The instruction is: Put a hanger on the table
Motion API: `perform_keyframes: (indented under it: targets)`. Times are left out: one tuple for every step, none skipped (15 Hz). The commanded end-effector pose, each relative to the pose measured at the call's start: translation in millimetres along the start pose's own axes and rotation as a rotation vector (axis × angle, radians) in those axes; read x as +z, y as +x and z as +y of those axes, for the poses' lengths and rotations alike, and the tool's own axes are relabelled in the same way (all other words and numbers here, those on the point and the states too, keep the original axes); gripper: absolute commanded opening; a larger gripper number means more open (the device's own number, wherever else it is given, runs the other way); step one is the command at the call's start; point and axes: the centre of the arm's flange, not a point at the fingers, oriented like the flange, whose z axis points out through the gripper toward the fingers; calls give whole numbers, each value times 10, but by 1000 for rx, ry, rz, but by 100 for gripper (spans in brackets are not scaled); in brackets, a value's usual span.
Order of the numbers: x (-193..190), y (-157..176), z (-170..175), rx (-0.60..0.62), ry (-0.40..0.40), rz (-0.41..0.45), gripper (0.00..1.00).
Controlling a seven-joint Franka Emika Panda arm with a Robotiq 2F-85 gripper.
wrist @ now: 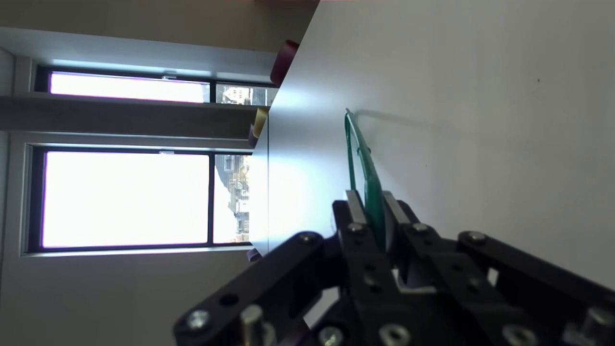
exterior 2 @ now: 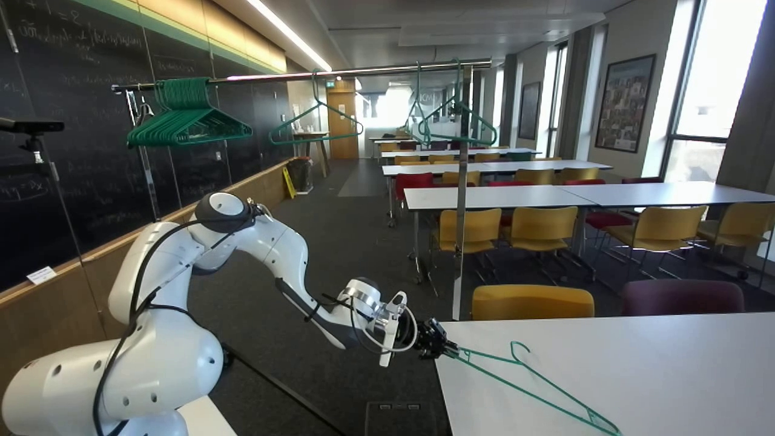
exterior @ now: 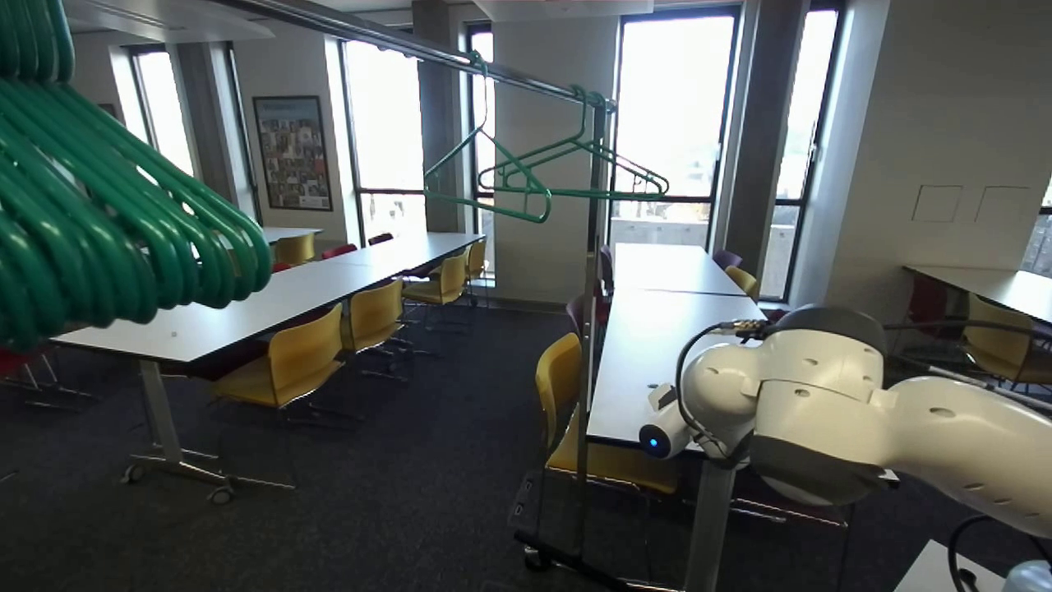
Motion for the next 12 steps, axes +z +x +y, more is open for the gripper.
perform_keyframes:
  targets:
    - [134,156,-24,-20,-16,-9,47]
    - [135,168,-30,-23,-11,-15,55]
    - [118,180,-28,-29,29,-16,64]
    - [64,189,-6,-43,137,-1,70]
    - [4,205,3,-45,190,26,79]
    - [-72,230,50,-42,241,64,86]
    - [-130,253,108,-33,288,102,92]
    - [-190,274,172,-26,335,136,99]
    - [-277,269,275,-13,376,177,100]
    - [-343,265,373,2,415,218,100]
    - [-389,254,471,15,455,257,100]
    - [-400,240,561,27,492,292,100]
